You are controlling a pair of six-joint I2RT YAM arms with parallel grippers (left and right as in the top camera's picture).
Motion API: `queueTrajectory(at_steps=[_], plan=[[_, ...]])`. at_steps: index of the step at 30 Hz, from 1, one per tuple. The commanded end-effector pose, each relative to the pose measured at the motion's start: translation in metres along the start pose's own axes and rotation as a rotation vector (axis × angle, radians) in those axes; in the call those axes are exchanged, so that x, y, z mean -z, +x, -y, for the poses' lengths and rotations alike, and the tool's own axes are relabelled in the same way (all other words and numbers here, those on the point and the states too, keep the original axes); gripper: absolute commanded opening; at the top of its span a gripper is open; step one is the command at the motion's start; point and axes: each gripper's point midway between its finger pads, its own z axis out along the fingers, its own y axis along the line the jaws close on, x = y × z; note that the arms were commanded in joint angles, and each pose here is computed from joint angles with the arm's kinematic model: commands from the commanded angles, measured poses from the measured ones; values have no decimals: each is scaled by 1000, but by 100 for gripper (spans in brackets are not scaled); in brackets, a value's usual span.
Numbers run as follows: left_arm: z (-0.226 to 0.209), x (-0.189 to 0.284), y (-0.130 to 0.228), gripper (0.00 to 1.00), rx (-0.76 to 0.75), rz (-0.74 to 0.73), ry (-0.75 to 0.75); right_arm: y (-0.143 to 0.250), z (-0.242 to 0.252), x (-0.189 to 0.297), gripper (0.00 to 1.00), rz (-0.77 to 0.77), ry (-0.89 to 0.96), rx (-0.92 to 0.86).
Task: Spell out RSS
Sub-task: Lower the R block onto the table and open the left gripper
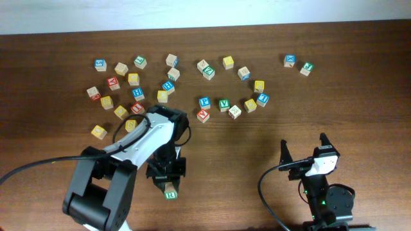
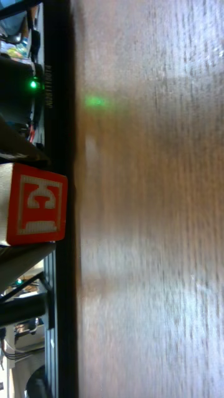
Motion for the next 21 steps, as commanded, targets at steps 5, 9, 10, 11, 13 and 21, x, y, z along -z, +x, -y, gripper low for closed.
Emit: queueTrajectory(at_steps=[5,9,10,11,13,21], plan=[[-9,-59,30,25,12,-160,36,3,2,0,98,-4,8,3],[-7,-64,20,27,0,-120,51,3,2,0,98,-4,8,3],[-6,-64,17,28,-4,-105,57,3,2,0,98,-4,8,3],[-4,-64,11,31,-11,-82,66,3,2,0,98,-4,8,3],[-1,-64,6,31,-18,-59,74,3,2,0,98,-4,8,3],[-20,-27,-10,35,-11,12,-77,3,2,0,98,-4,8,3]])
